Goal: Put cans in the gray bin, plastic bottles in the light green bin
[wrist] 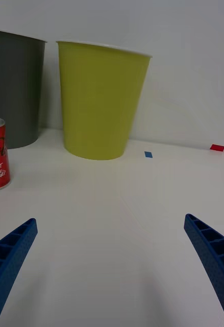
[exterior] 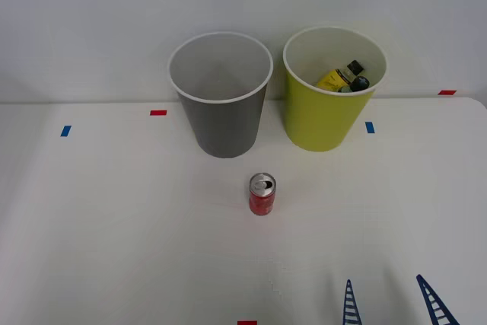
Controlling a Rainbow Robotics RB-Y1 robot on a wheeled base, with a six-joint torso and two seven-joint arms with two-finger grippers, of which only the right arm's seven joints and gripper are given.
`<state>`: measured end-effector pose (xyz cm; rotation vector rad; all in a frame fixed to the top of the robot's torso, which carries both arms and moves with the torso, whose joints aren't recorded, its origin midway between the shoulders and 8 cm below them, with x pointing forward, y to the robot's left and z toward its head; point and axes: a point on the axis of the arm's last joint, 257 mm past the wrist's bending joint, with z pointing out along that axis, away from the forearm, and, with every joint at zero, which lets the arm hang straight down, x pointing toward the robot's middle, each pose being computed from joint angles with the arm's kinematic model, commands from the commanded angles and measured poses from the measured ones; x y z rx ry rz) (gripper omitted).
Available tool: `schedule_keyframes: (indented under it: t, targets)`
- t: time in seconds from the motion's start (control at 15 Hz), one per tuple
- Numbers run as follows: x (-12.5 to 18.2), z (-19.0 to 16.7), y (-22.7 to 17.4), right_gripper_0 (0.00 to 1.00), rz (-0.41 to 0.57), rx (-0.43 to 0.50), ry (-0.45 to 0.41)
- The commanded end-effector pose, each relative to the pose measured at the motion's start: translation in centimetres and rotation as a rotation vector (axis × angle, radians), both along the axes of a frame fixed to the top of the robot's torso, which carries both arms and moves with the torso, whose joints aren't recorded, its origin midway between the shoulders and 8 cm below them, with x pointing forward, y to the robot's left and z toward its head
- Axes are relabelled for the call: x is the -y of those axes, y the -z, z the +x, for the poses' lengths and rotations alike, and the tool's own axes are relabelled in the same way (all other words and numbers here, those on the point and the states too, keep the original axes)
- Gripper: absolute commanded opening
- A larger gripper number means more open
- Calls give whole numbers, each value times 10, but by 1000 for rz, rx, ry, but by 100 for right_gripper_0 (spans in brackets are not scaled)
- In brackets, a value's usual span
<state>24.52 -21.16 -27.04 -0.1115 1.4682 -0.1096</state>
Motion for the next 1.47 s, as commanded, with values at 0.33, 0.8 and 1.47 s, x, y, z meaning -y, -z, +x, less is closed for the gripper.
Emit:
schedule_keyframes:
  t: [0.33, 0.8, 1.47]
  targets:
    - [0, 0, 0, 100, 0, 0, 0]
    - [0, 0, 0, 100, 0, 0, 0]
    - [0, 0, 0, 100, 0, 0, 0]
